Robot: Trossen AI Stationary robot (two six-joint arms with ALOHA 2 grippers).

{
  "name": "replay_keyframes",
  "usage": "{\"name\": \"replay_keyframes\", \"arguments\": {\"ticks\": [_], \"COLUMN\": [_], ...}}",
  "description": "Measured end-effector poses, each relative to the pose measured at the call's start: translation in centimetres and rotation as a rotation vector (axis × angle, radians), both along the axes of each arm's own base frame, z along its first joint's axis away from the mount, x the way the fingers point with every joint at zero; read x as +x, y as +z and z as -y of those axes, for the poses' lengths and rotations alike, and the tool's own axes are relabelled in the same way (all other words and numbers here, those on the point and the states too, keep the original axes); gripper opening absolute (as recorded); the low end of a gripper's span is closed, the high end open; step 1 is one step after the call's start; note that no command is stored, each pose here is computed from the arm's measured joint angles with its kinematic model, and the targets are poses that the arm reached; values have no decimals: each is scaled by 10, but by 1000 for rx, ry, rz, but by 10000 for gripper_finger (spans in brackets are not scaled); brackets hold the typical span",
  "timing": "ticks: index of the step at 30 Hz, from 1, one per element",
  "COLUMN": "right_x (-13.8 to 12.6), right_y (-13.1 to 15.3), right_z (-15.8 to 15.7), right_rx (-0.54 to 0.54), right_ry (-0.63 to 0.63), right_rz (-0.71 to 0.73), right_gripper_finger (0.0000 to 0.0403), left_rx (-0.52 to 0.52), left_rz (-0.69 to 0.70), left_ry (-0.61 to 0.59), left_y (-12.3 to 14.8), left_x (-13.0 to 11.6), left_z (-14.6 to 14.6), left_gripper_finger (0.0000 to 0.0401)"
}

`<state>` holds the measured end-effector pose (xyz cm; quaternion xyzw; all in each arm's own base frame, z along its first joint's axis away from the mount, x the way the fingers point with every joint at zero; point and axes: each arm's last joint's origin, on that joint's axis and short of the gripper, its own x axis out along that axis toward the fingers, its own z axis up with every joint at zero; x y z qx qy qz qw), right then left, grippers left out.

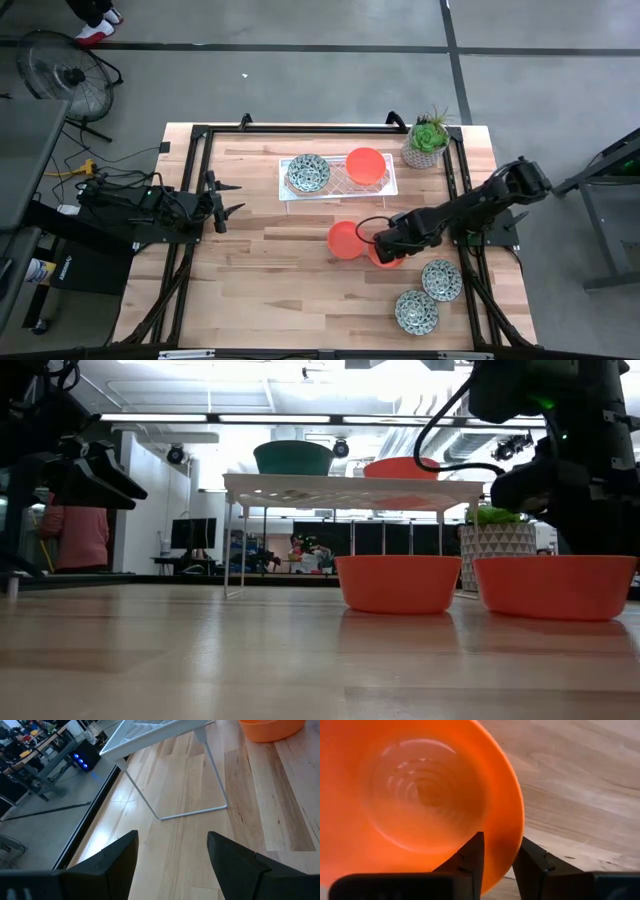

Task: Pick & Place Mini bowls
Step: Stack the right orange bowl on top of the other other orange bowl on the shelf

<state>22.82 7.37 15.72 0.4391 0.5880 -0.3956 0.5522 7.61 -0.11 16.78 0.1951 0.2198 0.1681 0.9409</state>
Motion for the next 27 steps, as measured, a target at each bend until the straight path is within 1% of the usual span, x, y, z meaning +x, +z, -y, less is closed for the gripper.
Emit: {"name": "replay_keyframes", "arguments": {"ticks": [8, 12, 16, 21, 23, 27], "right_x": [1, 3, 5, 3, 2, 3], "right_y": [-2, -1, 1, 11, 17, 38], "right_z": [0, -1, -2, -2, -2, -2], "right_rx": [8, 32, 53, 83, 96, 100], "right_ry": [32, 55, 75, 86, 93, 118], "right_rz": [-3, 20, 52, 97, 120, 183], "right_gripper_finger": [33, 7, 6, 2, 1, 1], "left_rx": [0, 0, 0, 0, 0, 0], "left_rz": [0, 0, 0, 0, 0, 0], "left_ry": [0, 0, 0, 0, 0, 0], "left_y": [0, 0, 0, 0, 0, 0], "left_x": [0, 0, 0, 0, 0, 0], "left_z": [0, 0, 0, 0, 0, 0], "left_gripper_finger": [232, 232, 232, 232, 232, 232]}}
